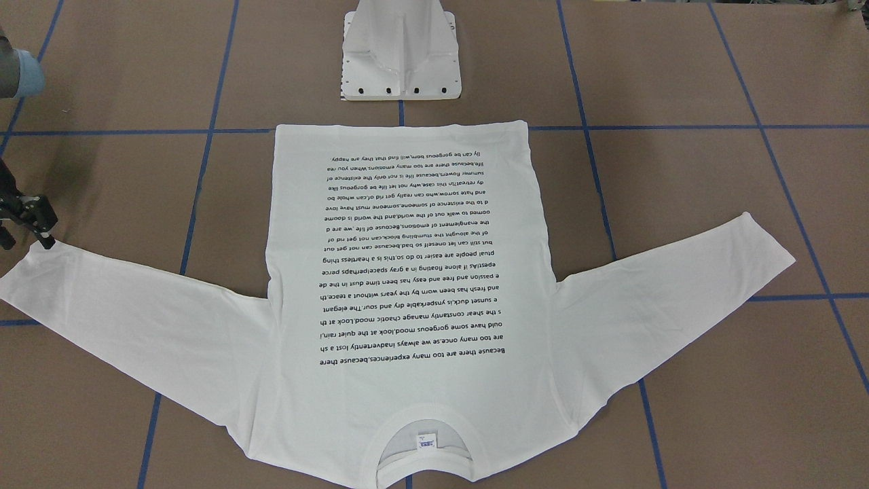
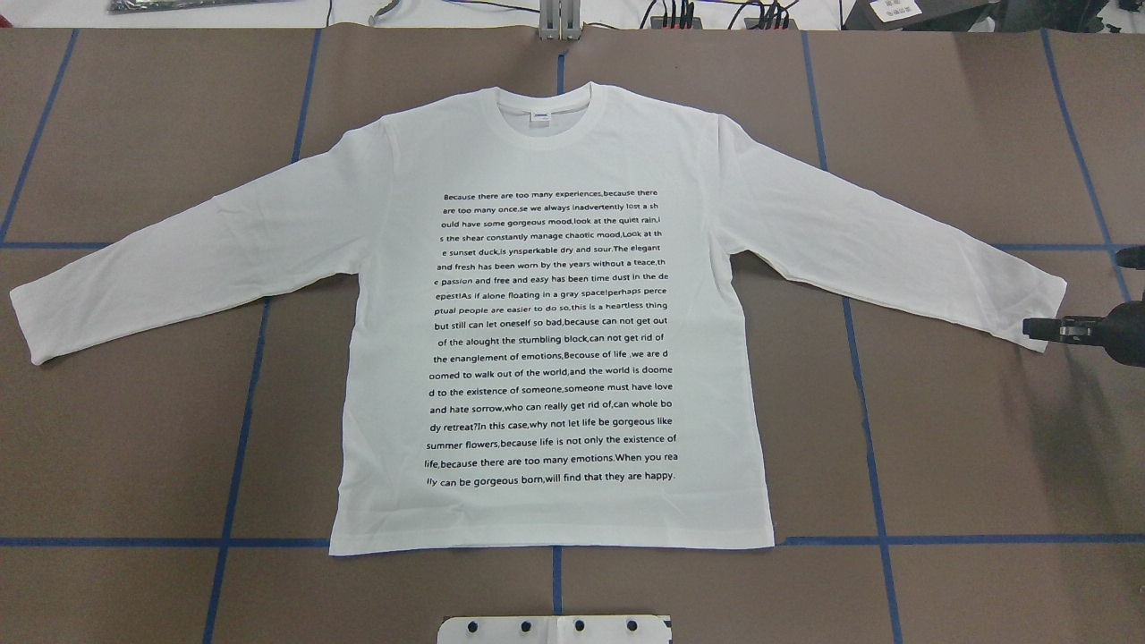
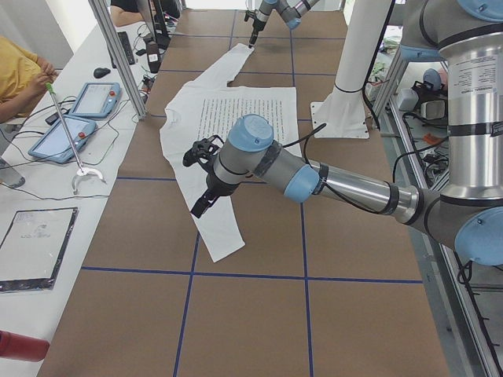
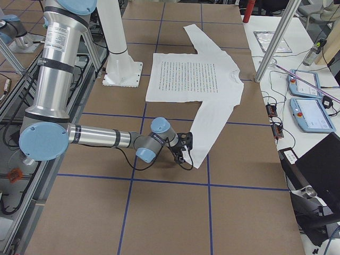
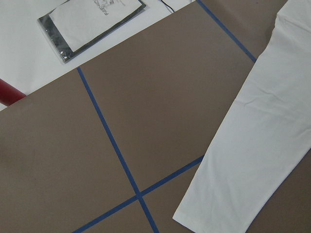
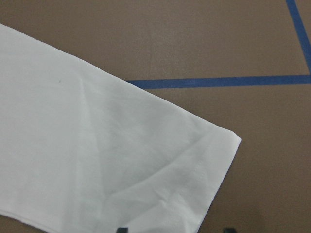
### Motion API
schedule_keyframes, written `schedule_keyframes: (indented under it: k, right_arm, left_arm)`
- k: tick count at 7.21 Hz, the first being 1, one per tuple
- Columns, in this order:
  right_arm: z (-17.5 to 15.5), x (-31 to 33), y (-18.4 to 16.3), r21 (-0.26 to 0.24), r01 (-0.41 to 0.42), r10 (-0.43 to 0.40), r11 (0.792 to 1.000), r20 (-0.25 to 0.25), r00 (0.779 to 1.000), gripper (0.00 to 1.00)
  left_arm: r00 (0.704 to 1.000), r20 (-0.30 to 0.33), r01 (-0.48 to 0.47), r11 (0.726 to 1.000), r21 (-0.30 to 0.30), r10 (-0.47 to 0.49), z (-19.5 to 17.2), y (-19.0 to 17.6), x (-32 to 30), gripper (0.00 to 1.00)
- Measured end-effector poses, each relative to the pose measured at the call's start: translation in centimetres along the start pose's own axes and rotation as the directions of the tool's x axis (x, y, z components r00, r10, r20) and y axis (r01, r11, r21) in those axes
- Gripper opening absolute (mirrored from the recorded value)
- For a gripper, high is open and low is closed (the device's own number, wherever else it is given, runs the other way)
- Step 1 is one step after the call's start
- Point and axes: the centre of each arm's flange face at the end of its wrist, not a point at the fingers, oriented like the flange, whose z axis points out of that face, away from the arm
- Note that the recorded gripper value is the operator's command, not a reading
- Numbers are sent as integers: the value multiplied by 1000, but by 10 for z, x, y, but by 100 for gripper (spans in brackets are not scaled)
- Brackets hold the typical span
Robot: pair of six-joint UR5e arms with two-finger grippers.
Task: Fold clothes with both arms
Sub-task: 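Lower the right gripper and grasp the cuff of the nearest sleeve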
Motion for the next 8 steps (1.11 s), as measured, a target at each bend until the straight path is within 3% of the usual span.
schedule_keyframes:
  k: [1,2,3,4,8]
  right_arm:
    - [3,-2,1,-3,4,-4,1000,-1,1000,64]
    - [5,-2,3,-6,8,-8,1000,-4,1000,53]
    - [9,-2,5,-7,12,-12,1000,-9,1000,12]
    - [11,-3,6,-7,15,-15,1000,-12,1000,0]
    - [-2,-15,-7,21,16,-16,1000,15,1000,0]
  left_arm:
    - [1000,-1,0,1000,1,0,0,0,0,100]
    - [1000,-1,-2,1000,3,2,0,1,0,100]
    - [1000,0,-7,1000,8,7,1,2,-1,100]
    - [1000,1,-12,1000,13,12,2,5,-1,100]
    - [1000,1,-14,1000,14,13,2,7,-1,100]
